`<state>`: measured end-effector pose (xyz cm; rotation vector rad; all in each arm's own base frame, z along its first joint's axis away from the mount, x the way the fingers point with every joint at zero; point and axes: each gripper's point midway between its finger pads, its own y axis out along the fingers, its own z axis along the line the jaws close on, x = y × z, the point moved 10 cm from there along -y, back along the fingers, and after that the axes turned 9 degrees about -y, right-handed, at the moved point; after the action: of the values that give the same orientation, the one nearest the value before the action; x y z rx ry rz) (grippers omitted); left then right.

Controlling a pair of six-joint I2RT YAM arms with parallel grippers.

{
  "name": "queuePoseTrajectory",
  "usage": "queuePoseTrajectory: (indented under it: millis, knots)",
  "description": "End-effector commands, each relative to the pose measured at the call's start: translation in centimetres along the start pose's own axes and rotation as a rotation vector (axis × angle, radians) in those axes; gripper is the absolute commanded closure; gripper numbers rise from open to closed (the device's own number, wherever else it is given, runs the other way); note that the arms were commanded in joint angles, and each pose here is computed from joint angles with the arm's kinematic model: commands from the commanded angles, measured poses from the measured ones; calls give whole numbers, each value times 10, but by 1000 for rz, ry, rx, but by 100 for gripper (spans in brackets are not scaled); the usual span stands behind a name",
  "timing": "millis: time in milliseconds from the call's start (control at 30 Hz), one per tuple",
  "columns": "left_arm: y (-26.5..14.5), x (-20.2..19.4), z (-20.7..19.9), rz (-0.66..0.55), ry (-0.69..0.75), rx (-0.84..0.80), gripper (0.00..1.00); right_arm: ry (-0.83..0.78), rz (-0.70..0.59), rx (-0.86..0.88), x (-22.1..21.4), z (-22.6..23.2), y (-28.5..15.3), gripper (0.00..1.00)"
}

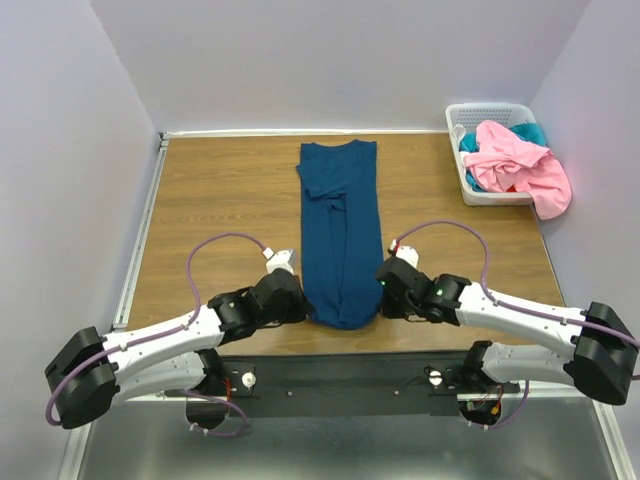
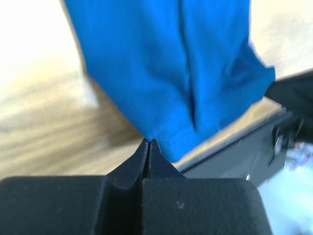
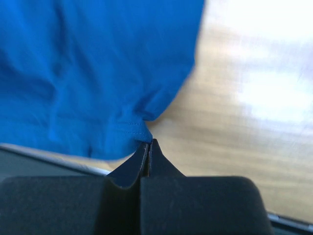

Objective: Fold and stack the t-shirts
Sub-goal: Fold the tshirt

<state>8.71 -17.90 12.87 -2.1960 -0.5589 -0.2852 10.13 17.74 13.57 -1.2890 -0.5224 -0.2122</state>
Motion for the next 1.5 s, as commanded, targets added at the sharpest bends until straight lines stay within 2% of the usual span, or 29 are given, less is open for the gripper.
queuePoseTrajectory:
  millis: [0, 133, 233, 467, 900, 1467]
  knots:
    - [4, 36, -29, -222, 9, 58, 100, -7, -228, -69, 41, 11, -6, 99]
    - [17, 69, -42, -300, 42, 96, 100, -9, -389, -223, 76, 14, -8, 99]
    - [29, 98, -48, -359, 29, 165, 100, -44, -428, -273, 107, 22, -2, 99]
    - [34, 154, -56, -454, 35, 160, 100, -10, -500, -249, 159, 15, 13, 99]
    - [47, 209, -70, -519, 91, 153, 100, -20, -506, -253, 209, 2, 31, 99]
    - [101, 252, -49, -427, 147, 198, 100, -13, -446, -279, 238, -15, 69, 99]
